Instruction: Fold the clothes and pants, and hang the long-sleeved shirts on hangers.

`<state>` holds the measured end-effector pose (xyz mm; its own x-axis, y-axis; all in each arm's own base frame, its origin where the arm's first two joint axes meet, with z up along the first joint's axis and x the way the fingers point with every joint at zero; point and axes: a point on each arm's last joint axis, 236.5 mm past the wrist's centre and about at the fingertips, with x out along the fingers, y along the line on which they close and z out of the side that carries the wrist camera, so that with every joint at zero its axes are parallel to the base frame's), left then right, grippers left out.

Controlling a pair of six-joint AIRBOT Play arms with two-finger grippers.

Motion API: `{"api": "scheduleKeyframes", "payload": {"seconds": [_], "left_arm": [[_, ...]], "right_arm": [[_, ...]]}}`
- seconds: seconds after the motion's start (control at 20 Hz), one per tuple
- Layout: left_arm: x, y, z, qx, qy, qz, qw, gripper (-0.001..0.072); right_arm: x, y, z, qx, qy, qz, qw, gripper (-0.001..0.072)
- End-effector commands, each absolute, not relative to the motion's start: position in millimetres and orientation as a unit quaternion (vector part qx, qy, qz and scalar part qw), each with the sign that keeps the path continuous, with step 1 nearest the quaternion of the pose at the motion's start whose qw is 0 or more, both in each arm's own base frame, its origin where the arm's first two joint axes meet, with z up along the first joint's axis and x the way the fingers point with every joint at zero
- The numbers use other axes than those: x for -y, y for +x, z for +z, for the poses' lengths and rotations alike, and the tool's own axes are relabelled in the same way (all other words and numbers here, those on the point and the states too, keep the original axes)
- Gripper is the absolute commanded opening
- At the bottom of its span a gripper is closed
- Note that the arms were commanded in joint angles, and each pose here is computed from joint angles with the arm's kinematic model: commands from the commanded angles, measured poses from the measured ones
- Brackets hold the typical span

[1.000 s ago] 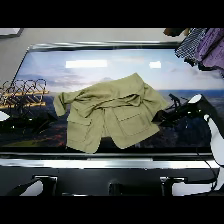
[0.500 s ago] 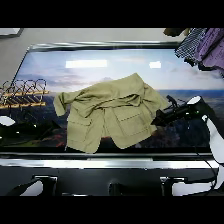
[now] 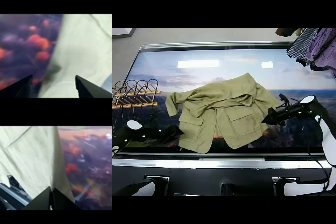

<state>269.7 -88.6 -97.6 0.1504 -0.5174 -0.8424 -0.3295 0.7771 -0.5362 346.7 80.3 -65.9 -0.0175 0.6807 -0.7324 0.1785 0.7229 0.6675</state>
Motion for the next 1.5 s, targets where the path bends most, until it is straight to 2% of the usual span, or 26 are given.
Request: {"api": "scheduleKeyframes", "payload": {"seconds": [0.0, 0.05, 0.1, 0.2, 0.3, 0.45, 0.6, 0.75, 0.9, 1.05, 1.2, 1.35, 1.45], "left_arm": [[103.3, 281.7, -104.6, -0.636, -0.353, -0.067, 0.683, 0.0381], [108.2, 286.7, -99.7, -0.627, -0.366, -0.076, 0.683, 0.0087], [111.5, 293.8, -92.7, -0.617, -0.37, -0.087, 0.689, 0.0021], [113.4, 320.0, -67.6, -0.588, -0.377, -0.103, 0.708, 0.0018], [110.6, 366.5, -13.7, -0.535, -0.363, -0.132, 0.752, 0.0016], [104.3, 443.2, 132.4, -0.395, -0.325, -0.187, 0.839, 0.0016], [101.0, 465.0, 304.9, -0.226, -0.272, -0.235, 0.905, 0.0017], [104.5, 426.3, 447.1, -0.085, -0.235, -0.27, 0.93, 0.0018], [109.3, 363.9, 527.2, 0.001, -0.22, -0.288, 0.932, 0.0018], [109.3, 305.2, 549.4, 0.02, -0.207, -0.275, 0.939, 0.0018], [98.7, 264.5, 540.1, -0.003, -0.184, -0.23, 0.956, 0.0018], [84.9, 246.3, 519.9, -0.04, -0.172, -0.185, 0.967, 0.0019], [82.1, 248.1, 509.1, -0.061, -0.172, -0.175, 0.967, 0.0019]], "right_arm": [[-86.9, 348.6, -59.4, -0.679, 0.329, 0.209, 0.622, 0.0022], [-91.0, 349.9, -54.9, -0.674, 0.339, 0.216, 0.619, 0.0022], [-96.5, 354.7, -47.3, -0.662, 0.351, 0.227, 0.622, 0.0021], [-108.1, 378.2, -15.3, -0.605, 0.375, 0.26, 0.652, 0.0021], [-107.3, 415.1, 37.3, -0.525, 0.38, 0.273, 0.711, 0.0021], [-88.0, 463.7, 159.3, -0.374, 0.322, 0.272, 0.826, 0.002], [-67.7, 467.9, 325.6, -0.183, 0.249, 0.254, 0.917, 0.002], [-47.3, 415.6, 478.5, 0.008, 0.179, 0.206, 0.962, 0.002], [-37.5, 331.6, 564.7, 0.115, 0.129, 0.153, 0.973, 0.0021], [-40.9, 254.9, 587.0, 0.144, 0.092, 0.119, 0.978, 0.0021], [-40.6, 199.3, 584.8, 0.141, 0.075, 0.086, 0.983, 0.0021], [-32.3, 179.0, 586.7, 0.15, 0.083, 0.06, 0.983, 0.0021], [-29.1, 190.7, 587.7, 0.149, 0.106, 0.062, 0.981, 0.0021]]}}
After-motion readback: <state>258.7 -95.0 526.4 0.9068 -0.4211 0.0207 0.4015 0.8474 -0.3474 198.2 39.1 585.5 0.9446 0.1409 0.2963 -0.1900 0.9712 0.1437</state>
